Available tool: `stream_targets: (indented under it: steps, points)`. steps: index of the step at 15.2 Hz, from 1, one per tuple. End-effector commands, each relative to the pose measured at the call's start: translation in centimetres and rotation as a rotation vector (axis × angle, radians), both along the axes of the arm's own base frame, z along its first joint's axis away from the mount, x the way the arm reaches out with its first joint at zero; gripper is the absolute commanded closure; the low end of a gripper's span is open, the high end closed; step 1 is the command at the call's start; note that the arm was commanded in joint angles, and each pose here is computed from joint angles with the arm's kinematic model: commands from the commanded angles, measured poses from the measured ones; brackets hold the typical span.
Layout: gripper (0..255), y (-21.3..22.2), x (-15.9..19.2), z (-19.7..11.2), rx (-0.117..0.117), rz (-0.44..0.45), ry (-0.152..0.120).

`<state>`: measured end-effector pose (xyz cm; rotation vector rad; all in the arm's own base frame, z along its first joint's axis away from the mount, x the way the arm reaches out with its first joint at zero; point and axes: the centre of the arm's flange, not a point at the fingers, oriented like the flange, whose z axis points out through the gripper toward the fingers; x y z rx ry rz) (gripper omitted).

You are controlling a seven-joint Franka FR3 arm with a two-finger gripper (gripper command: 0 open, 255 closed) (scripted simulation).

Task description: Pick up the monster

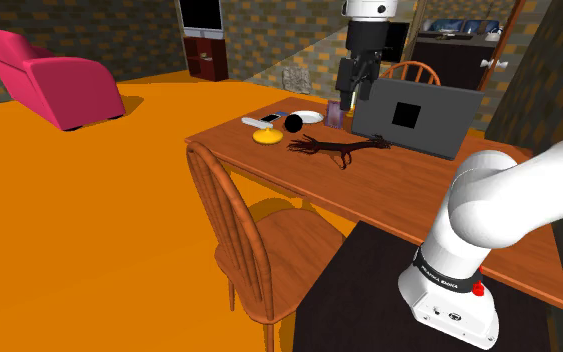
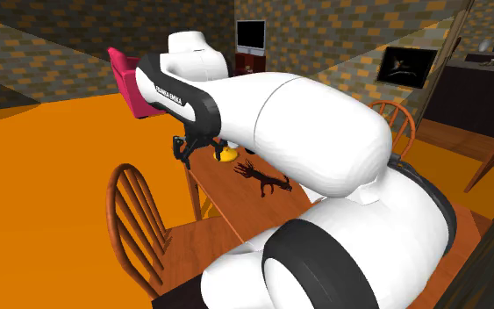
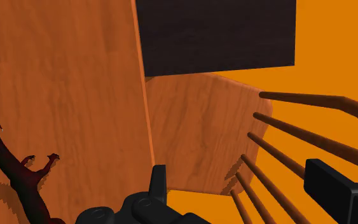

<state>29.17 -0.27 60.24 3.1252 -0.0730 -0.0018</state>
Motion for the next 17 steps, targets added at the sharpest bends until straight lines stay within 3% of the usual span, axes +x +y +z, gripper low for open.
stream_targets:
  steps: [1, 17]
  points:
    - [0, 0.0, 0.0, 0.0, 0.000, 0.000, 0.000]
    - [0, -15.4, 10.4, -11.3, 0.009, 0.017, 0.073]
